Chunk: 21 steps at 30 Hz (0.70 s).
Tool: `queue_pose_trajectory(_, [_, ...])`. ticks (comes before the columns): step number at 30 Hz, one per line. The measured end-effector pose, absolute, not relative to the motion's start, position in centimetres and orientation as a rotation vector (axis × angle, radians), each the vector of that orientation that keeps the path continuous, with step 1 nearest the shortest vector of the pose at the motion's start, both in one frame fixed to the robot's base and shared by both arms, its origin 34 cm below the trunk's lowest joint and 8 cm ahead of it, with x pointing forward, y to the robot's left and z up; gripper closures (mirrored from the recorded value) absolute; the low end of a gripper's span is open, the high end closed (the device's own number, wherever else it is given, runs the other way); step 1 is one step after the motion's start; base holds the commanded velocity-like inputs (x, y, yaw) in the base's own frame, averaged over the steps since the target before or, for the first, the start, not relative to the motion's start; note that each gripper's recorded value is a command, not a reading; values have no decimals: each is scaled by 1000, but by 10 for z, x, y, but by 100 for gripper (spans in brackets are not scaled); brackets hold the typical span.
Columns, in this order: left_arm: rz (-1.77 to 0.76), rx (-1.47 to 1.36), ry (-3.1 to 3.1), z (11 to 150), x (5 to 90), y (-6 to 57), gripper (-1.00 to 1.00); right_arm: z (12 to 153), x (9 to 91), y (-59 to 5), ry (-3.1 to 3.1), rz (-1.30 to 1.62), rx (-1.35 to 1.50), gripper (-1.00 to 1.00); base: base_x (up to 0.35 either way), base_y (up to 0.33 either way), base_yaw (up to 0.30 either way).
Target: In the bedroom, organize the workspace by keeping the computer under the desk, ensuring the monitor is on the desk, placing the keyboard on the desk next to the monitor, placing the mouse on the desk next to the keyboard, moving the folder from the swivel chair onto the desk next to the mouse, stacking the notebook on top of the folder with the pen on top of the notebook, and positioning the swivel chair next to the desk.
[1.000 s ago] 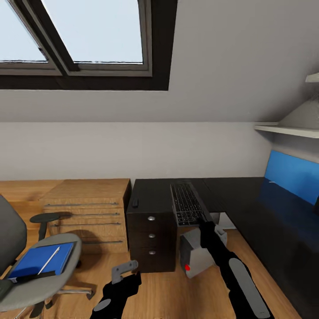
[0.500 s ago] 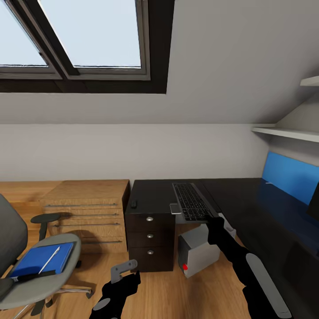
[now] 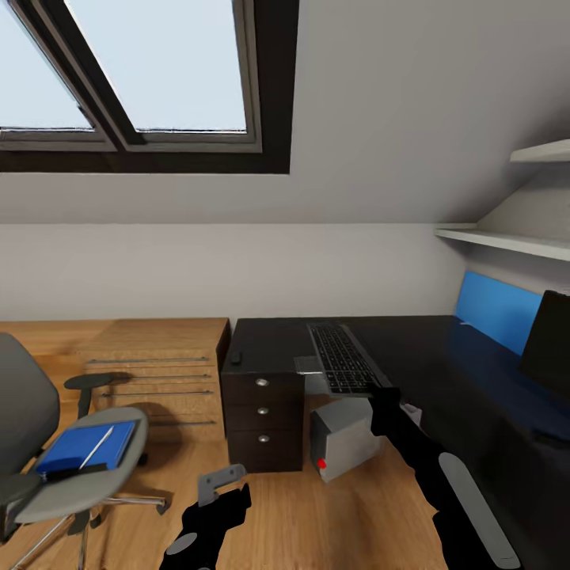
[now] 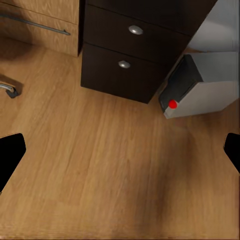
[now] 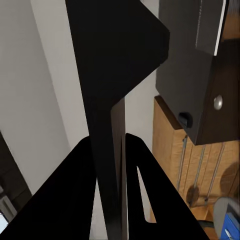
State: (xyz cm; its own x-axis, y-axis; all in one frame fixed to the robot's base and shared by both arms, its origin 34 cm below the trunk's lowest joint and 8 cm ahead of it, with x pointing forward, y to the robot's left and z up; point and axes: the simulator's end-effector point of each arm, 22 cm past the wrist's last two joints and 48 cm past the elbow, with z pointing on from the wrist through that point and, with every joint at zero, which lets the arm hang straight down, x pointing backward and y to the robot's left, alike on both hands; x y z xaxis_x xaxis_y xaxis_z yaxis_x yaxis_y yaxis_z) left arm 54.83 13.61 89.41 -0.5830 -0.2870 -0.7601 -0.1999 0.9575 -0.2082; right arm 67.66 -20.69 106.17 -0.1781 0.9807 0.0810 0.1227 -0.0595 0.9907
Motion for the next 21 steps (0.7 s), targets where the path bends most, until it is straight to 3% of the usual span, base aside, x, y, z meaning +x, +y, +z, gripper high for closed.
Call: queue_pose_trajectory(21, [-127,-334,2213,918,543,134,-100,1068,673,-211,1419,1313,1295,100,-298,-216,0])
